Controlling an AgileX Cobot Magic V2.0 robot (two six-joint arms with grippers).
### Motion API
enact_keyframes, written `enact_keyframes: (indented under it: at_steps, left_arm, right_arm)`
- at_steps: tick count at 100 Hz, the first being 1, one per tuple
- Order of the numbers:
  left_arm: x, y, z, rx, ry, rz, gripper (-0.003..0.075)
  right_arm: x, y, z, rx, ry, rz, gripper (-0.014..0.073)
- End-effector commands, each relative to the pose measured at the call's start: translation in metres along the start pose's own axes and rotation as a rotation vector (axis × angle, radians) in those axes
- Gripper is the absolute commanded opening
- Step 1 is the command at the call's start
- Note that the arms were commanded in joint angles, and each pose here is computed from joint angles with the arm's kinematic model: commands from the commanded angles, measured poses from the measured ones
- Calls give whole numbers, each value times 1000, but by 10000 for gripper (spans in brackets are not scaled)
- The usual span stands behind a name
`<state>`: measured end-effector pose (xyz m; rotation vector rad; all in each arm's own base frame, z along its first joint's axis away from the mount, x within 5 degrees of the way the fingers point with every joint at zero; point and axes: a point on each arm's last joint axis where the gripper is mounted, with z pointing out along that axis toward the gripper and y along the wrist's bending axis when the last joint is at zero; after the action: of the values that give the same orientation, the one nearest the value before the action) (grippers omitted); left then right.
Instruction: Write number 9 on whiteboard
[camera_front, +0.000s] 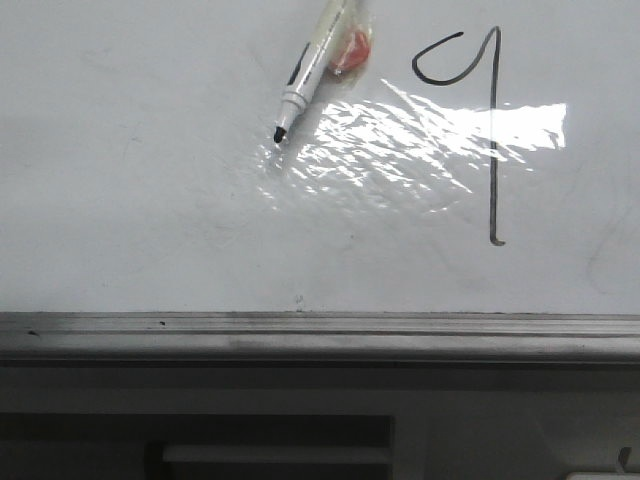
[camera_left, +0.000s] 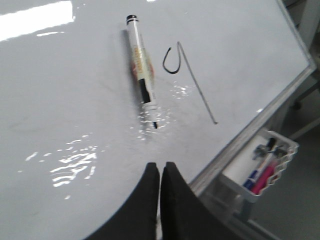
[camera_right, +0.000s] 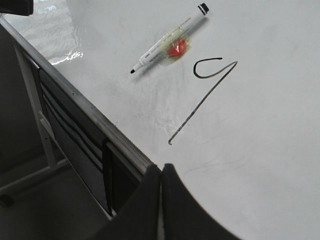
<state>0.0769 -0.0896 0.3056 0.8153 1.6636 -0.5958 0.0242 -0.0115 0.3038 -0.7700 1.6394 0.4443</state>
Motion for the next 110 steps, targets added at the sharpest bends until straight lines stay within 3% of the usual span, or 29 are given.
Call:
enact_keyframes:
  at_steps: [1,15,24,56,84,110]
  left_arm:
    - [-8,10,-1,-108,-178,70,-20]
    - [17,24,-12,-285,-341,70,-20]
    - [36,28,-24,-382,-370,69,-20]
    - [101,34,-44,-657,-209,-58,-20]
    - [129,25,-47,-669,-37,-140,-20]
    - [136,27,-45,-684,-51,-124,-20]
  right_arm:
    - [-11,-1,-1,9,-70,-17,-42]
    - [-11,-1,-1,9,-70,-17,-42]
    - [-11,-1,-1,9,-70,-17,-42]
    - [-11,-1,-1,9,-70,-17,-42]
    - [-11,-1,-1,9,-70,-17,-42]
    - [-11,-1,-1,9,-70,-17,-42]
